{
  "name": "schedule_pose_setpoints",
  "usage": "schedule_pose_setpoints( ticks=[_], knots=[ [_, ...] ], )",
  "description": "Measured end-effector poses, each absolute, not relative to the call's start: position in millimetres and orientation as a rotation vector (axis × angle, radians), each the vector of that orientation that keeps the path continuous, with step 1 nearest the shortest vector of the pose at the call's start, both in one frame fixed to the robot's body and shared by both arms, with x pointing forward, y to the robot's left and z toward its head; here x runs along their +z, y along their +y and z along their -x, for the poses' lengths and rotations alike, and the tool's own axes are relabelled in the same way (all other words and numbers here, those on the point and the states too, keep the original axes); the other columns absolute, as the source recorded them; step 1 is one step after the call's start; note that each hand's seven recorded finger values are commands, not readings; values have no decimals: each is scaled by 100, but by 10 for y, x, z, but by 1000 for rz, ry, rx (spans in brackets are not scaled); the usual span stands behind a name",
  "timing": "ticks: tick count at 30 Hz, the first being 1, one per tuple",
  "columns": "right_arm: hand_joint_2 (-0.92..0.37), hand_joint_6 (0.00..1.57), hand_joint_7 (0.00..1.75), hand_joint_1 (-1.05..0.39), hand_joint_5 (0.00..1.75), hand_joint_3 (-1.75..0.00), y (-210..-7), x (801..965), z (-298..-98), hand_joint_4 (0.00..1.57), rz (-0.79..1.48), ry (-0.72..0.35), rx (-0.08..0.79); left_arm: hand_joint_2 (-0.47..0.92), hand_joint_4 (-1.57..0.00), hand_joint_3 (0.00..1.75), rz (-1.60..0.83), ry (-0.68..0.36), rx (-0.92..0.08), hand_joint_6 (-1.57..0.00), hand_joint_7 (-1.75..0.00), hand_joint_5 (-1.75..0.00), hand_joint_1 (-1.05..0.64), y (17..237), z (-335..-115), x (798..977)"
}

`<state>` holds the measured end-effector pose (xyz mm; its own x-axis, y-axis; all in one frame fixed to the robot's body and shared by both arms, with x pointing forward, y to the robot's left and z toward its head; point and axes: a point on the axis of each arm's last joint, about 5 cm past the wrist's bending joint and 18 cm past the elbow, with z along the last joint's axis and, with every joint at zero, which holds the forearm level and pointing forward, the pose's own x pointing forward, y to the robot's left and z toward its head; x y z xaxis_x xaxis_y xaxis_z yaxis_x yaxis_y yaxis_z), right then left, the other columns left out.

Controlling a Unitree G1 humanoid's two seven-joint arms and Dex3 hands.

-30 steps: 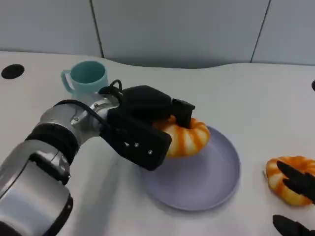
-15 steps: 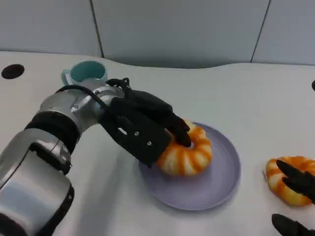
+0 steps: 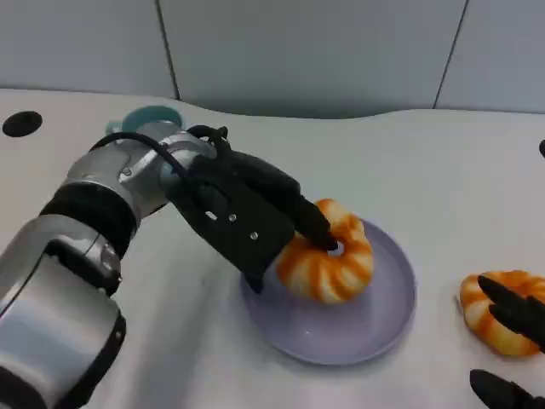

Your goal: Grasp the bread from the table and place it into the plate.

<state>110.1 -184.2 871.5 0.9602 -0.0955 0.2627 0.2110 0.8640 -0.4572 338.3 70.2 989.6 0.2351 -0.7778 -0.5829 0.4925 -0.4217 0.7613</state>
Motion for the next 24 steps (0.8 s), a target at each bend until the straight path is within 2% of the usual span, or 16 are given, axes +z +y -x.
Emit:
schedule_pose_setpoints(
  ticks=[4, 10, 15, 19, 22, 24],
  knots=[
    [-92, 60, 0, -35, 5, -34, -1842, 8715, -1102, 80, 503, -236, -162, 92, -20, 14, -1400, -301, -1456, -34, 0, -39, -82, 707, -3388, 9933],
    [-92, 60, 0, -35, 6, -34, -1842, 8715, -1102, 82, 504, -236, -162, 92, -51, 12, -1408, -317, -1446, -30, 0, -43, -81, 701, -3416, 10043],
    [-92, 60, 0, -35, 4, -34, -1842, 8716, -1101, 80, 504, -236, -162, 92, -60, 12, -1409, -328, -1445, -30, 0, -44, -81, 692, -3414, 10056],
    [-92, 60, 0, -35, 5, -34, -1842, 8716, -1101, 82, 504, -236, -162, 92, -60, 12, -1411, -329, -1440, -29, 0, -44, -81, 685, -3415, 10065],
    [-92, 60, 0, -35, 5, -34, -1842, 8716, -1102, 83, 504, -236, -162, 92, -60, 12, -1412, -330, -1438, -30, -1, -44, -81, 682, -3415, 10069],
    [-92, 60, 0, -35, 4, -34, -1842, 8716, -1102, 82, 504, -236, -162, 92, -65, 12, -1412, -331, -1438, -33, -2, -47, -81, 682, -3415, 10070]
  ],
)
